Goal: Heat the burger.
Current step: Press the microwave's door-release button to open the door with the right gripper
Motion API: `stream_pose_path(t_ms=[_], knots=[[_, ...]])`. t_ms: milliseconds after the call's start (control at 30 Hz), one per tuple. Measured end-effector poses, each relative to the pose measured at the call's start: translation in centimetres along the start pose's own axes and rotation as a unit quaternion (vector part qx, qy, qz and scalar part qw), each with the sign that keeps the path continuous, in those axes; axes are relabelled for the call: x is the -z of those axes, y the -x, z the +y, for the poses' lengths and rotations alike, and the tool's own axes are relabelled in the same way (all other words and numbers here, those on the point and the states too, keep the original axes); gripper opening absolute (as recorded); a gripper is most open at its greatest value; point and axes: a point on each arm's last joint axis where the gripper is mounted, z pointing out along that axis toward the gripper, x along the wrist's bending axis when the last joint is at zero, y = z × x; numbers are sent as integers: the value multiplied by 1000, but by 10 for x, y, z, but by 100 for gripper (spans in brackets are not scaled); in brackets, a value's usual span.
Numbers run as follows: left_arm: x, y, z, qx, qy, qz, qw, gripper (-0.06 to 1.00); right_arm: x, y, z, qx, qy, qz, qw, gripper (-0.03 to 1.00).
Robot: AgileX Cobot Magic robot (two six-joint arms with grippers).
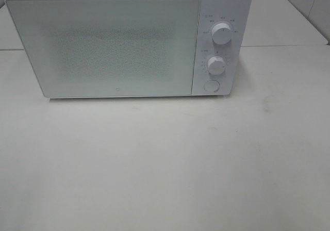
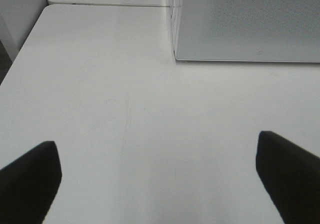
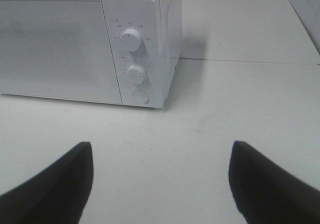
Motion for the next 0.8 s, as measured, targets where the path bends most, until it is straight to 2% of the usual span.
stream_pose_path(t_ms=[233, 467, 633, 800], knots=[[0, 0, 0, 0, 0, 0, 1000, 98, 12, -1, -1, -6, -29, -20, 999, 73], [0, 0, 0, 0, 0, 0, 1000, 98, 14, -2, -3, -7, -40, -22, 999, 73], [0, 0, 0, 0, 0, 0, 1000, 98, 13, -1, -14, -8, -94, -25, 995, 73], [0, 0, 0, 0, 0, 0, 1000, 98, 13, -1, -16, -8, -102, -26, 994, 73]])
